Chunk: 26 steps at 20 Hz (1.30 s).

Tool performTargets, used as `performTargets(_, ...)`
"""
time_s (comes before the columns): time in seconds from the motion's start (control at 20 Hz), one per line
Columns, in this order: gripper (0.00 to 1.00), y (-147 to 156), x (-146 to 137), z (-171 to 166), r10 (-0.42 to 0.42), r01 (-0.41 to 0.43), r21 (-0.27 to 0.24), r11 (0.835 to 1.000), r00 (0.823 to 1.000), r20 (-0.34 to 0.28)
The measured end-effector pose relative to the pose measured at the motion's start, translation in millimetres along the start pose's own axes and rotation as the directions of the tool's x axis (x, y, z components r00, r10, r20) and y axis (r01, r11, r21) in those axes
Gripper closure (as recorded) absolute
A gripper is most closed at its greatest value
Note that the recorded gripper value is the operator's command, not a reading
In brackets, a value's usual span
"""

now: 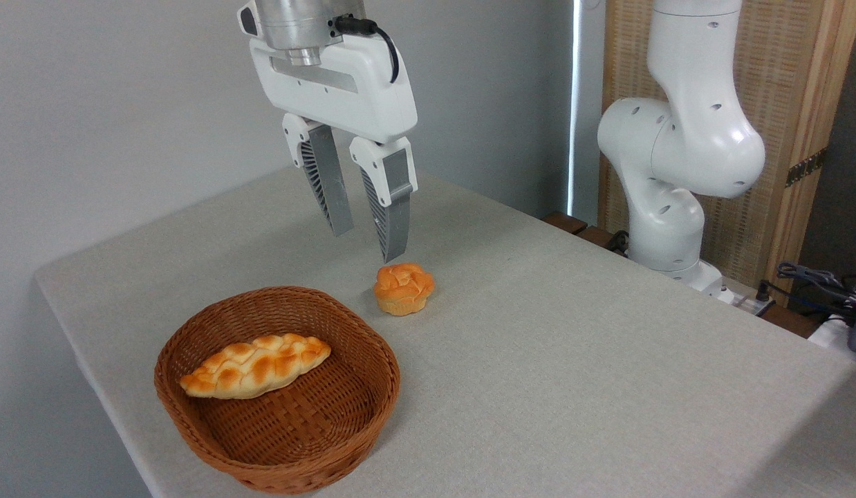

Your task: Put bread into the basket

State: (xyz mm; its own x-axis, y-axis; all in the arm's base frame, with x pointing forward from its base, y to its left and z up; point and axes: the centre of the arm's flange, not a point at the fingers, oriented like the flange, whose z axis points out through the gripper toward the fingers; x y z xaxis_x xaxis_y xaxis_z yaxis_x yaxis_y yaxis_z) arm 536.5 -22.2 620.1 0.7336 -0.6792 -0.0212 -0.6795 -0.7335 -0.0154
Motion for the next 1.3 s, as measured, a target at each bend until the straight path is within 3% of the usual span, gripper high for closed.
performTargets(0.65, 0.0, 0, 0, 1, 0.0, 0.0, -0.002, 1.0, 1.0, 0.002)
performTargets(0.8, 0.0, 2, 1, 7, 0.001, -0.001, -0.022, 1.0, 1.0, 0.0)
performTargets(1.15, 0.0, 22, 8, 24, 0.031, -0.03, -0.071, 0.997, 0.999, 0.009)
performTargets(1.3, 0.0, 41, 8, 32, 0.058, -0.058, -0.065, 0.996, 0.998, 0.004)
